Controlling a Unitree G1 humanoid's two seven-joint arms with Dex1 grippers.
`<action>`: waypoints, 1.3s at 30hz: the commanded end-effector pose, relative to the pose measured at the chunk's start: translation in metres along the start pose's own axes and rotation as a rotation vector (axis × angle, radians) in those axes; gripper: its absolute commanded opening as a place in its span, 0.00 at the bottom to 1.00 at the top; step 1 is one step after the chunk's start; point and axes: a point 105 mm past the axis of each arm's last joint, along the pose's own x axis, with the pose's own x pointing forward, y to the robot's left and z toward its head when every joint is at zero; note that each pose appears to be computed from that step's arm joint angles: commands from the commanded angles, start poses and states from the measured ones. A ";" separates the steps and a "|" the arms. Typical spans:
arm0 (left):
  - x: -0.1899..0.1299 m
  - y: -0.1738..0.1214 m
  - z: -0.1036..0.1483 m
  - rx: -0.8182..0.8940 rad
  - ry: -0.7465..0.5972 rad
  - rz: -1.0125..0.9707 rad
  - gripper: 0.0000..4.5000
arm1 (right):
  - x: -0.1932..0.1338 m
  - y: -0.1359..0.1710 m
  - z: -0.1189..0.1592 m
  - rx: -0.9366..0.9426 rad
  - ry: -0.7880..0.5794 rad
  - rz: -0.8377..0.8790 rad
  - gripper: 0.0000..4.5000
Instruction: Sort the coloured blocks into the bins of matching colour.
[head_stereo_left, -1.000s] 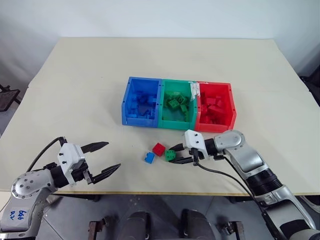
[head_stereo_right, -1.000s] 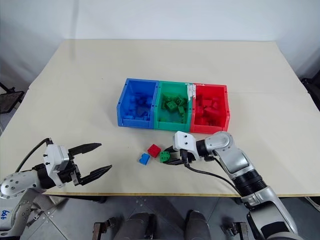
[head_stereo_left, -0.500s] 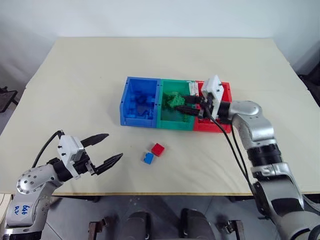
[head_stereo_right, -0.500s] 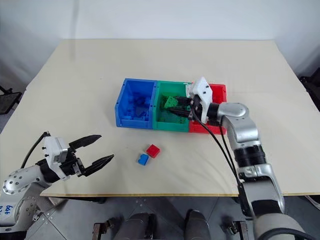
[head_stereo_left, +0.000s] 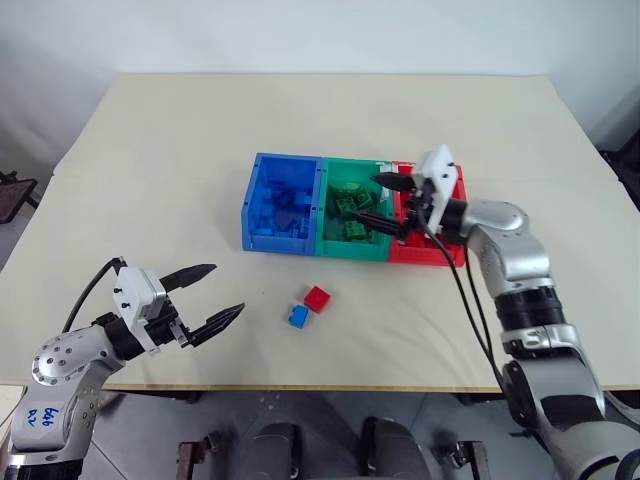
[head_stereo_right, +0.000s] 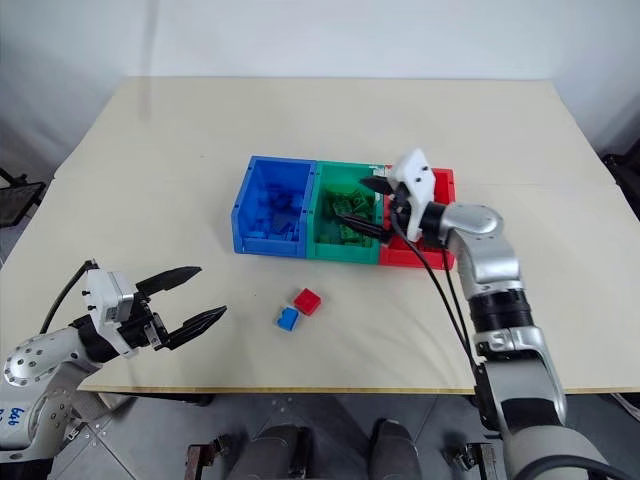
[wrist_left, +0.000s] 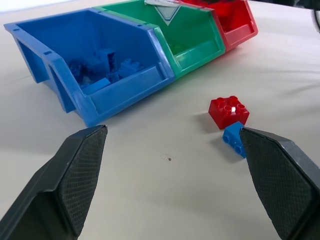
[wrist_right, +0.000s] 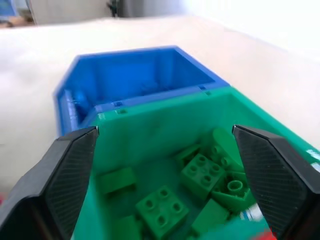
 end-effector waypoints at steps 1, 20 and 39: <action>-0.004 0.003 0.000 0.035 0.037 -0.019 1.00 | -0.038 0.012 0.017 -0.073 -0.092 0.081 1.00; 0.071 -0.014 0.007 -0.038 0.323 -0.226 1.00 | -0.127 0.068 -0.032 -0.010 0.109 0.151 1.00; 0.143 -0.056 -0.004 -0.090 0.591 -0.218 0.91 | -0.120 0.098 -0.028 -0.009 0.084 0.111 1.00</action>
